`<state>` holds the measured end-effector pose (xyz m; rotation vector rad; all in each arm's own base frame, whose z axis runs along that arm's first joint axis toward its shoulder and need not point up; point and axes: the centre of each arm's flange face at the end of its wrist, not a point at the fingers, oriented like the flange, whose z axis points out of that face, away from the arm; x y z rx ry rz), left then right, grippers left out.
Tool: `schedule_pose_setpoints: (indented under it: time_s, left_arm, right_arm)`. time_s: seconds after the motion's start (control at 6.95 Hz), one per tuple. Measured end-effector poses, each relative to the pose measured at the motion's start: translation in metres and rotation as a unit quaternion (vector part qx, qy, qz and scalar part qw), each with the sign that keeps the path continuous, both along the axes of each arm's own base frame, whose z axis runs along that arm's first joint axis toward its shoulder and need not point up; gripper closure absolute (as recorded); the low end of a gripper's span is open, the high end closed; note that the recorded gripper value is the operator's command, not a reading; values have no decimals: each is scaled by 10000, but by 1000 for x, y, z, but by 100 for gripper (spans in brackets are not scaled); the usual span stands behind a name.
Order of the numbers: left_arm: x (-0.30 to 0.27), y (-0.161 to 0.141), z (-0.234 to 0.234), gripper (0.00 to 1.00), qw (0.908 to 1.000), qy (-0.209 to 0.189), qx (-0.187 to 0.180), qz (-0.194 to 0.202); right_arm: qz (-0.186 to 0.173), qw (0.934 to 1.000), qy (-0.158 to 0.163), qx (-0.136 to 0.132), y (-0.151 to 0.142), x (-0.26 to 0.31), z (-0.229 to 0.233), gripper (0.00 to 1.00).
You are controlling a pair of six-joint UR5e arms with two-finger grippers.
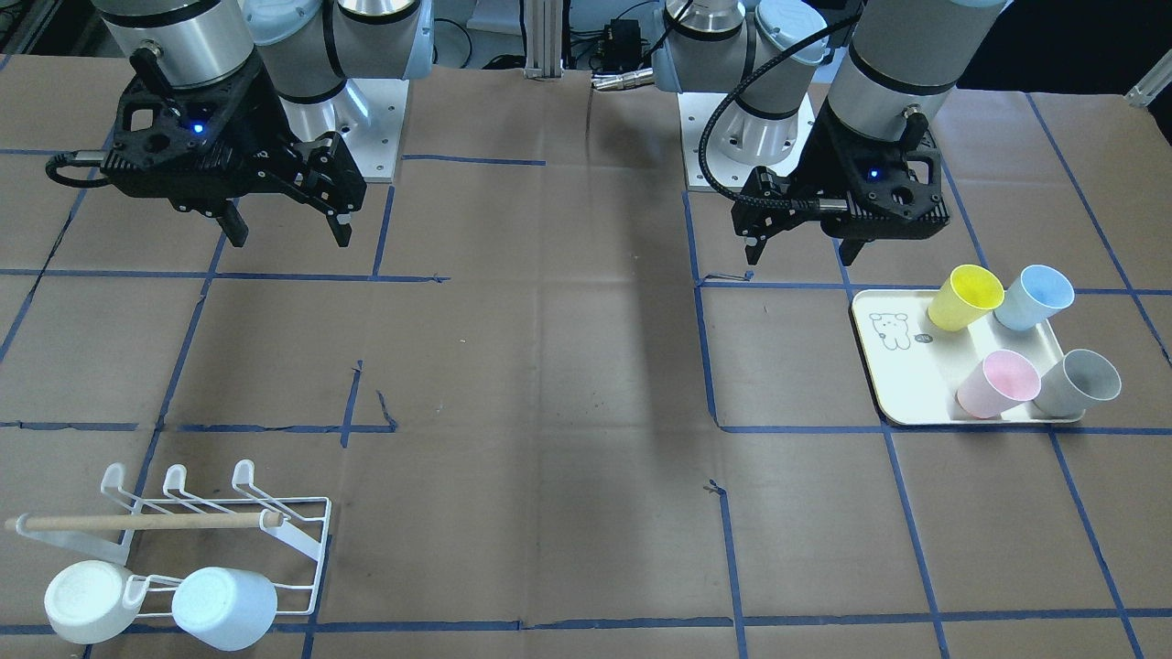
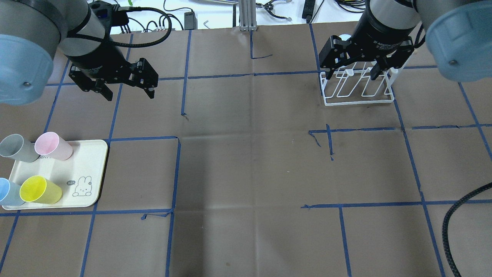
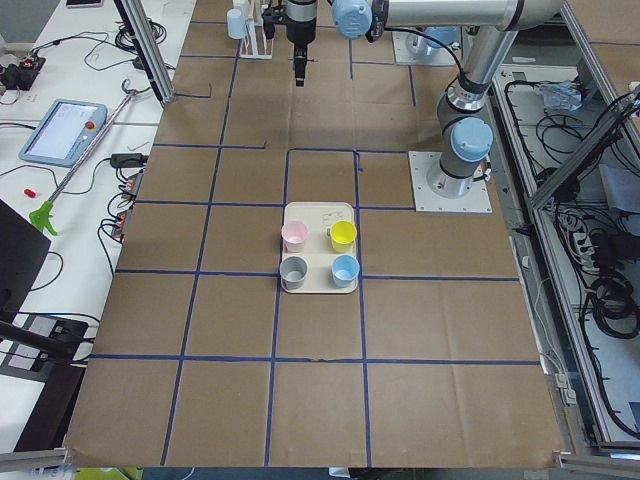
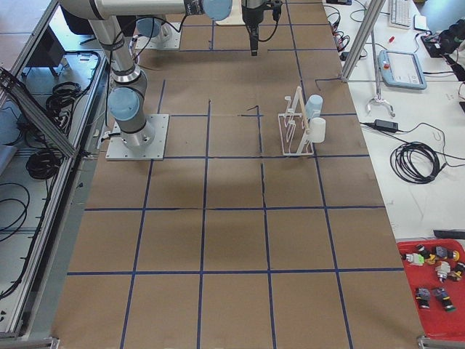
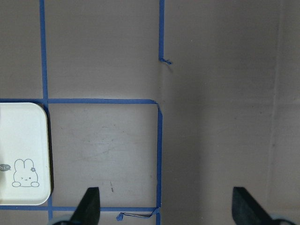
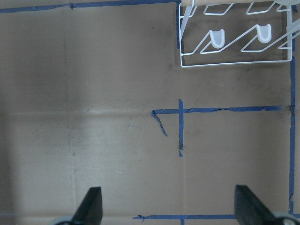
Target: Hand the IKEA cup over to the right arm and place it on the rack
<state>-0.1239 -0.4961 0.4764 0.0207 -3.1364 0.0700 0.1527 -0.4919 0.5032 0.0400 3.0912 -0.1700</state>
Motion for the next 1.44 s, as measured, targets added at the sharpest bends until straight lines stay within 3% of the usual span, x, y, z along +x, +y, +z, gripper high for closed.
schedule_pose_setpoints:
  time_s: [1.44]
  left_arm:
    - [0,0,0,1,10000,8,-5,-2]
  right_arm:
    - [-80,9999,99,-46,-1,-2,3,0]
